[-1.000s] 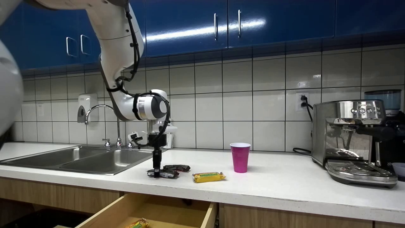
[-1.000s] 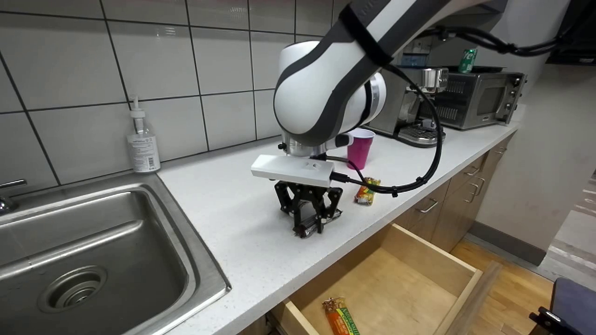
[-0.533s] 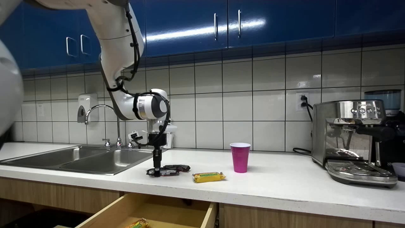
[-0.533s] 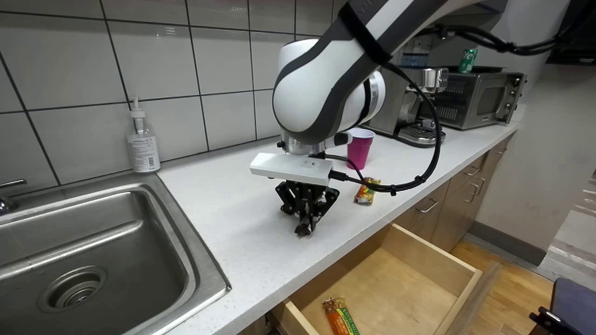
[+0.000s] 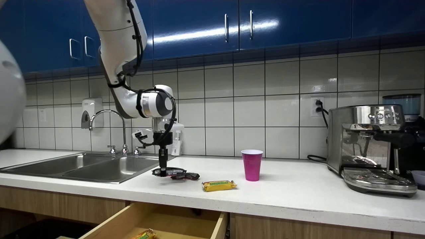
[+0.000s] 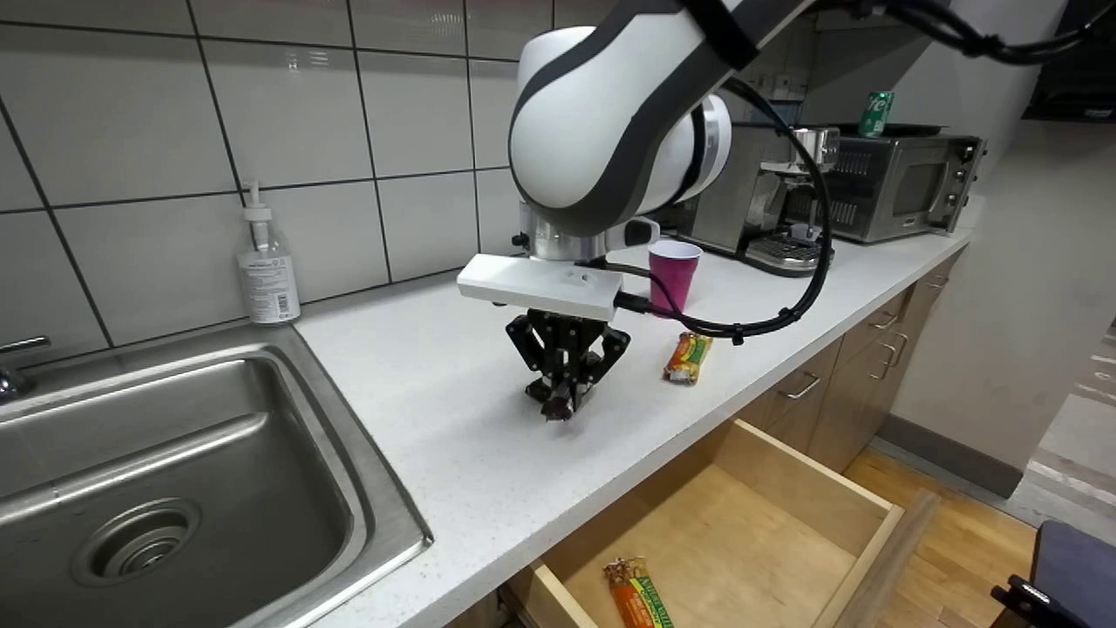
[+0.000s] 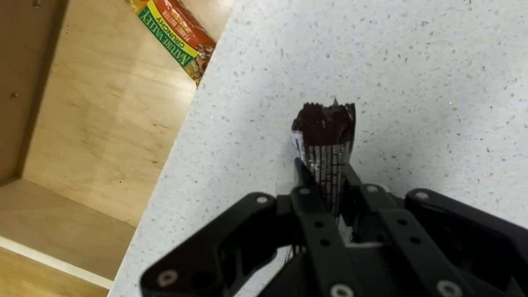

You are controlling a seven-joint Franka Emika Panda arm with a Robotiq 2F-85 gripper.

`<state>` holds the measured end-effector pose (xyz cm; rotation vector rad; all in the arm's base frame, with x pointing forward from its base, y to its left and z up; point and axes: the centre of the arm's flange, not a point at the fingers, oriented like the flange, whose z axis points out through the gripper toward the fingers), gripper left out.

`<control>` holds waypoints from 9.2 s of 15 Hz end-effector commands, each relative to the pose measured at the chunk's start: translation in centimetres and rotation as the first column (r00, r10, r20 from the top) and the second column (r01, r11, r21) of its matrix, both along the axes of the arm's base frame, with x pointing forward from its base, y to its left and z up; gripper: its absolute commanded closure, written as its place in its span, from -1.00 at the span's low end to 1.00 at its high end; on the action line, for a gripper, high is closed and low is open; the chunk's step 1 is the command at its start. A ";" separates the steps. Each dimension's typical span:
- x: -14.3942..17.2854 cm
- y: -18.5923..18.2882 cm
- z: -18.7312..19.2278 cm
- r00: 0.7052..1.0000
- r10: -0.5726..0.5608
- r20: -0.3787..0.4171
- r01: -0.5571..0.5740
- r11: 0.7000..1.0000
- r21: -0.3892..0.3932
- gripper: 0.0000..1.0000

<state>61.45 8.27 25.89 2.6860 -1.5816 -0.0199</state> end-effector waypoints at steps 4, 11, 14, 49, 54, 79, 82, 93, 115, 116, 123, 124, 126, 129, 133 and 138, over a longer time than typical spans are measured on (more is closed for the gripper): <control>-6.0 0.7 2.4 0.999 0.028 -0.025 -0.028 1.000 -0.008 0.91; -12.4 0.7 2.3 0.995 0.044 -0.085 -0.044 0.999 0.001 0.91; -14.8 0.7 2.4 0.992 0.056 -0.111 -0.057 0.998 -0.006 0.91; -15.1 2.9 -8.8 0.880 0.362 -0.306 -0.396 0.917 -0.055 0.91; -14.7 1.5 -10.0 0.883 0.346 -0.317 -0.385 0.920 -0.069 0.91; -14.7 -1.3 -2.6 0.938 0.306 -0.159 -0.321 0.944 -0.072 -1.00; -14.0 -1.4 -0.1 0.943 0.310 -0.119 -0.320 0.945 -0.074 -1.00; -8.6 -1.5 2.9 0.963 0.270 -0.016 -0.270 0.963 0.006 -1.00; 1.6 -3.0 1.1 0.999 0.026 0.022 -0.025 0.998 -0.055 -1.00; 1.9 -3.1 0.9 1.000 0.012 0.023 -0.011 0.998 -0.055 -1.00; 3.6 -4.2 -0.1 0.995 -0.085 0.042 0.089 0.991 -0.100 -1.00; 3.9 -4.3 -0.3 0.994 -0.097 0.044 0.101 0.989 -0.104 -1.00; 4.5 -4.3 -0.7 0.991 -0.121 0.050 0.127 0.985 -0.119 -1.00; 5.4 -4.0 -1.3 0.987 -0.147 0.059 0.153 0.979 -0.134 -1.00; 6.4 -3.8 -2.3 0.984 -0.170 0.059 0.177 0.974 -0.139 -1.00; 6.9 -4.0 -3.0 0.982 -0.182 0.052 0.188 0.972 -0.138 -1.00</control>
